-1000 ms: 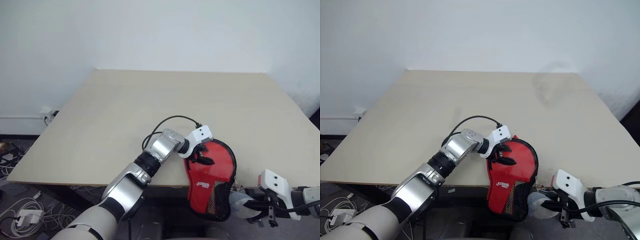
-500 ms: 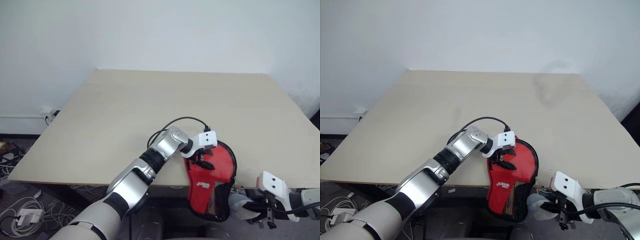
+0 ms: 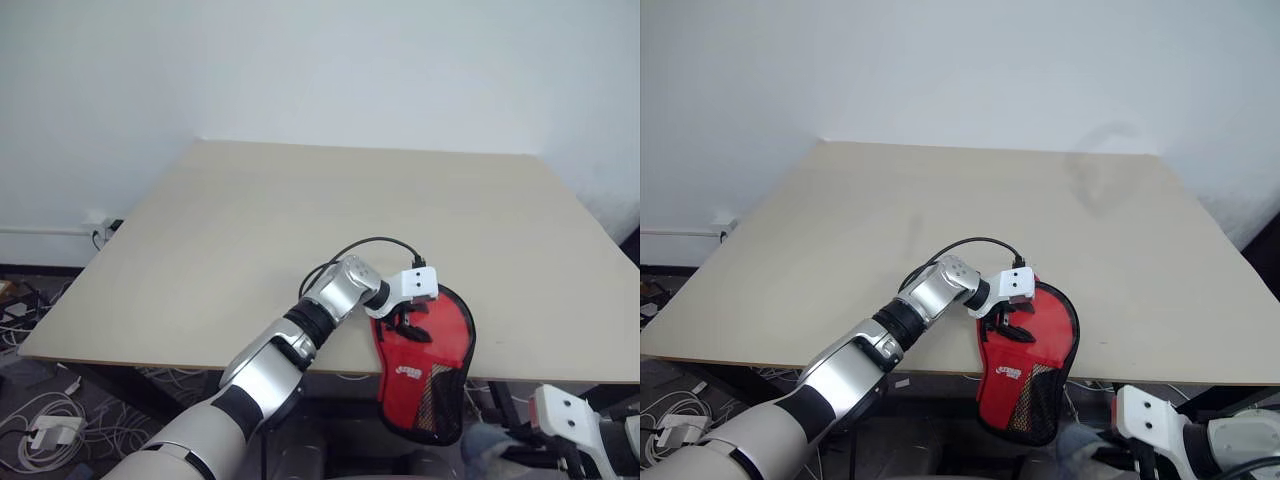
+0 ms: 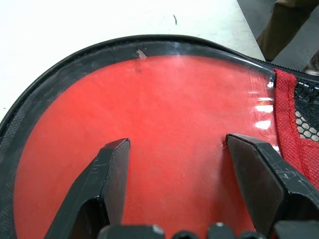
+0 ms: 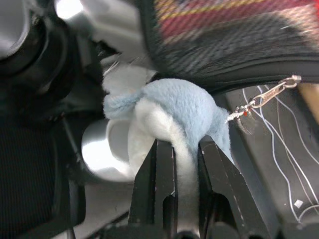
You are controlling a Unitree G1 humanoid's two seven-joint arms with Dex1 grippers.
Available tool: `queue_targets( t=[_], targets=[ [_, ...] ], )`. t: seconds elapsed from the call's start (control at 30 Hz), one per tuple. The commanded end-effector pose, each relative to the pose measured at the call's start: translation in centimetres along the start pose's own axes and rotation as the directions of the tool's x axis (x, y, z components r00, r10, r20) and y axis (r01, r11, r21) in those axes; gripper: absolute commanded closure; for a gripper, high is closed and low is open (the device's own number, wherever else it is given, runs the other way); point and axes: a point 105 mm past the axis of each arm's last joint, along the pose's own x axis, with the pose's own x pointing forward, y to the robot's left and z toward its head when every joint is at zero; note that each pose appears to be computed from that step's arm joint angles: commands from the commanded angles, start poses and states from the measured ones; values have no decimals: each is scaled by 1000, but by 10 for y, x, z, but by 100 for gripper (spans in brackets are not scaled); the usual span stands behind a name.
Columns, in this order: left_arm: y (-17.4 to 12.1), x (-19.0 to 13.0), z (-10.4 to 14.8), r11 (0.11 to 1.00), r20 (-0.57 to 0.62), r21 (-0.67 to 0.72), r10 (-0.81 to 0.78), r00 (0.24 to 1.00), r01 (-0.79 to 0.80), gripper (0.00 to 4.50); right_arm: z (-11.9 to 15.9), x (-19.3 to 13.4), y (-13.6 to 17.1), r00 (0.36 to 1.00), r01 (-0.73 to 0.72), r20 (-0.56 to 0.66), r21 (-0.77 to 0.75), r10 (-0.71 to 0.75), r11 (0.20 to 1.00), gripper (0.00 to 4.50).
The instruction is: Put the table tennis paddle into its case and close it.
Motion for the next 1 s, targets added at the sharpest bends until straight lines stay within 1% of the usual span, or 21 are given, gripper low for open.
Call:
queue_targets(
  t=[0.03, 0.17, 0.33, 0.43, 0.47, 0.5, 0.53, 0.57, 0.67, 0.83, 0.9, 1.0],
  targets=[
    [-15, 11, -49, 995, -164, -91, -56, 985, 41, 129, -1, -2, 18, 996, -77, -42, -68, 75, 995, 444],
    [-14, 11, -49, 995, -161, -95, -46, 986, 31, 129, -10, -7, 35, 988, -132, -95, -71, 125, 989, 444],
    [-14, 13, -46, 995, -151, -96, -48, 987, 34, 129, -15, -15, 47, 977, -173, -137, -70, 162, 982, 444],
    [-14, 14, -46, 995, -149, -97, -46, 988, 32, 129, -6, -16, 42, 985, -144, -109, -95, 133, 985, 444],
    [-13, 14, -46, 995, -149, -97, -45, 988, 31, 129, -4, -16, 33, 990, -97, -111, -99, 86, 990, 444],
    [-13, 14, -46, 995, -148, -97, -44, 988, 30, 129, -3, -16, 22, 993, -35, -111, -75, 26, 997, 409],
    [-13, 13, -46, 995, -147, -97, -42, 988, 28, 129, -2, -16, 16, 994, -5, -112, -68, -3, 998, 371],
    [-12, 13, -45, 995, -147, -97, -41, 988, 27, 129, -2, -16, 12, 993, 11, -113, -63, -18, 998, 342],
    [-11, 12, -46, 995, -149, -99, -34, 988, 20, 129, 6, -15, 13, 995, -16, -97, -58, 10, 998, 232],
    [-9, 10, -48, 995, -153, -103, -28, 988, 12, 129, 21, -19, 5, 998, 17, -63, -65, -22, 998, 53],
    [-8, 9, -48, 995, -154, -103, -25, 988, 9, 129, 24, -24, -1, 997, 39, -62, -62, -43, 997, 53],
    [-6, 8, -49, 995, -155, -102, -19, 988, 4, 129, 33, -32, -8, 997, 70, -23, -52, -71, 996, 53]
  ],
)
